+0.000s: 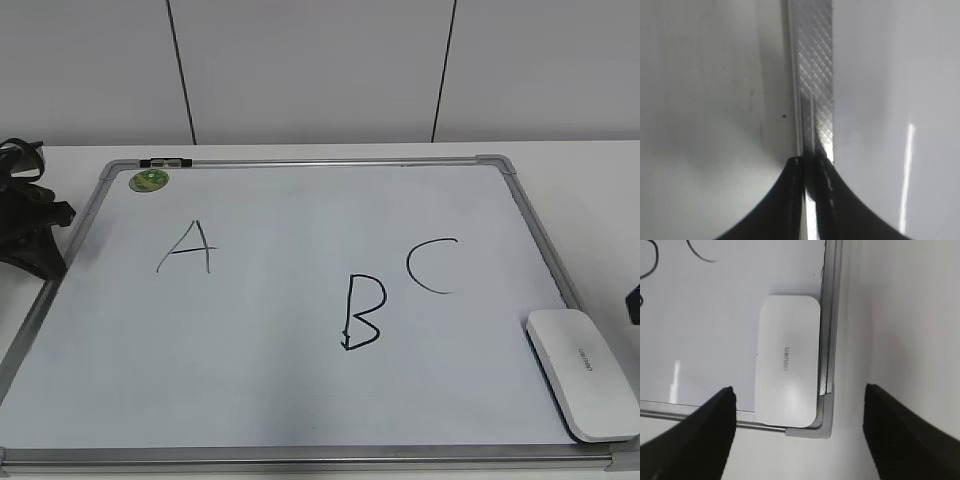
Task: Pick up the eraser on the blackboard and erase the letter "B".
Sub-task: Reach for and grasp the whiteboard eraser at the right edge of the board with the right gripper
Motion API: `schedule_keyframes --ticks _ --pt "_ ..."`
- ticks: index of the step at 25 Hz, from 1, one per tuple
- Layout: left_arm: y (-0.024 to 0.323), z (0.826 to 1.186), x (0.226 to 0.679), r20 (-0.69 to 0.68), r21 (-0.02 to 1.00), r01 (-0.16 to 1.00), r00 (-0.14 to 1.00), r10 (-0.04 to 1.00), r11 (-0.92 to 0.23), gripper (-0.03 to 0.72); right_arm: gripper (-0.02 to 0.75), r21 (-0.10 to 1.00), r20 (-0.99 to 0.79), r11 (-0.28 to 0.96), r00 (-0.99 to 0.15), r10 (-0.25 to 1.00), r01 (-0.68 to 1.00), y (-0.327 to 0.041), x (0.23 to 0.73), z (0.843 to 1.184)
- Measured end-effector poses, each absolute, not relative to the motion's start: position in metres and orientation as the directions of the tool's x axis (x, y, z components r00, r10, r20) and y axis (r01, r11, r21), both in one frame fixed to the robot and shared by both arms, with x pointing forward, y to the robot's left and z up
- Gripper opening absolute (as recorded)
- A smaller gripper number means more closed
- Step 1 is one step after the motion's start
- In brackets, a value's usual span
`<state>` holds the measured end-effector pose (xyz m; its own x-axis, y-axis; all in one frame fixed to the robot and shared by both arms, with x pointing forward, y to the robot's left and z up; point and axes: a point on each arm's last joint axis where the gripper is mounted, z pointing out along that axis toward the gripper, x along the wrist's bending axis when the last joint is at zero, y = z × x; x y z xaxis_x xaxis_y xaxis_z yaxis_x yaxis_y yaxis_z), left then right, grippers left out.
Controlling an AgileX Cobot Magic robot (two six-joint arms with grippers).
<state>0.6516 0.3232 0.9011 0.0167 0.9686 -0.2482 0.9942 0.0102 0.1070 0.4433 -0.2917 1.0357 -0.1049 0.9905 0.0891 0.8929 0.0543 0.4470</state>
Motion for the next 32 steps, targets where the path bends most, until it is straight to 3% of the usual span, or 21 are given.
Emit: schedule_keyframes --ticks 8,14,32 --pt "0.323 0.901 0.652 -0.247 0.107 0.994 0.018 0.969 0.009 0.031 0.587 0.295 0.124 0.124 -0.166 0.978 0.947 -0.273 0.466 0.997" --pt "0.323 0.901 0.652 -0.247 0.106 0.994 0.016 0.969 0.011 0.031 0.587 0.184 0.020 0.148 -0.154 0.988 0.972 -0.259 0.477 0.965" --pt "0.323 0.901 0.652 -0.247 0.106 0.994 0.016 0.969 0.011 0.031 0.624 0.142 0.026 0.092 -0.097 0.995 0.986 -0.252 0.503 0.926"
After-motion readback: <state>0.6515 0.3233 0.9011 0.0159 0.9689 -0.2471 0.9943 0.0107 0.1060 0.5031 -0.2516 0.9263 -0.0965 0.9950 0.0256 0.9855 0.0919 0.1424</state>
